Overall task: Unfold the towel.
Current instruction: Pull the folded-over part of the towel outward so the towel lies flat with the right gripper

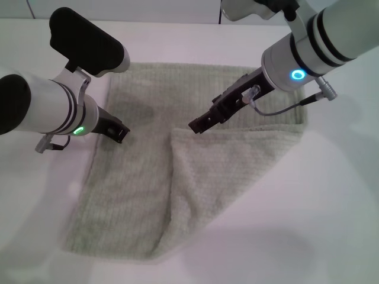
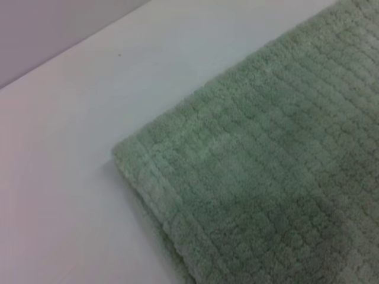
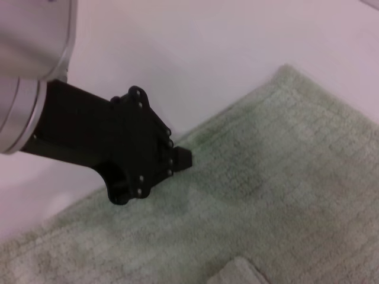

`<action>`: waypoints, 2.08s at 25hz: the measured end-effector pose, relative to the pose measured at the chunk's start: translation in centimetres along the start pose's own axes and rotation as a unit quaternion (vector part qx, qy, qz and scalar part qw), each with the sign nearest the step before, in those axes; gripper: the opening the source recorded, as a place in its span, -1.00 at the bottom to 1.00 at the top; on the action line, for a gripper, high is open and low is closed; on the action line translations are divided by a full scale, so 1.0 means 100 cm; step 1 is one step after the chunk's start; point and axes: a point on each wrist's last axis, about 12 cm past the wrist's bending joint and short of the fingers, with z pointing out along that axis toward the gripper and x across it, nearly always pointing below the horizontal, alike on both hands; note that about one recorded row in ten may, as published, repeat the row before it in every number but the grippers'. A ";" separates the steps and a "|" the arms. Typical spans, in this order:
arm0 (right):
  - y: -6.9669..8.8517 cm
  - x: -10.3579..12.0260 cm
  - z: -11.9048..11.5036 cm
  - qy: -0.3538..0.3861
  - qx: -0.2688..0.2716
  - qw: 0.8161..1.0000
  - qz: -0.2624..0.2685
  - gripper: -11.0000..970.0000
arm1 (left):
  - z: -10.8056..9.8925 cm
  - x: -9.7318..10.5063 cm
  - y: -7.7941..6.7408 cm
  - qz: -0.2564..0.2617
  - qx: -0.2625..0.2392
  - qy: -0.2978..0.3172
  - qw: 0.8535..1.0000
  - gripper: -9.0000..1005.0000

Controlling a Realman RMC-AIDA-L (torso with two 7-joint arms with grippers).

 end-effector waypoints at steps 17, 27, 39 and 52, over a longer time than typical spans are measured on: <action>-0.023 0.003 -0.015 -0.025 0.037 0.998 0.034 0.71 | -0.003 0.011 0.004 -0.010 0.001 0.026 1.000 -0.99; -0.008 -0.001 0.002 -0.010 0.022 1.000 0.009 0.71 | -0.001 0.010 0.004 -0.009 0.001 0.027 1.000 -0.99; 0.010 -0.002 0.030 0.008 0.010 1.000 -0.018 0.71 | 0.000 0.008 0.003 -0.007 0.001 0.028 1.000 -0.98; 0.018 -0.004 0.045 0.015 0.005 0.999 -0.029 0.71 | 0.001 0.007 0.002 -0.006 0.003 0.029 1.000 -0.98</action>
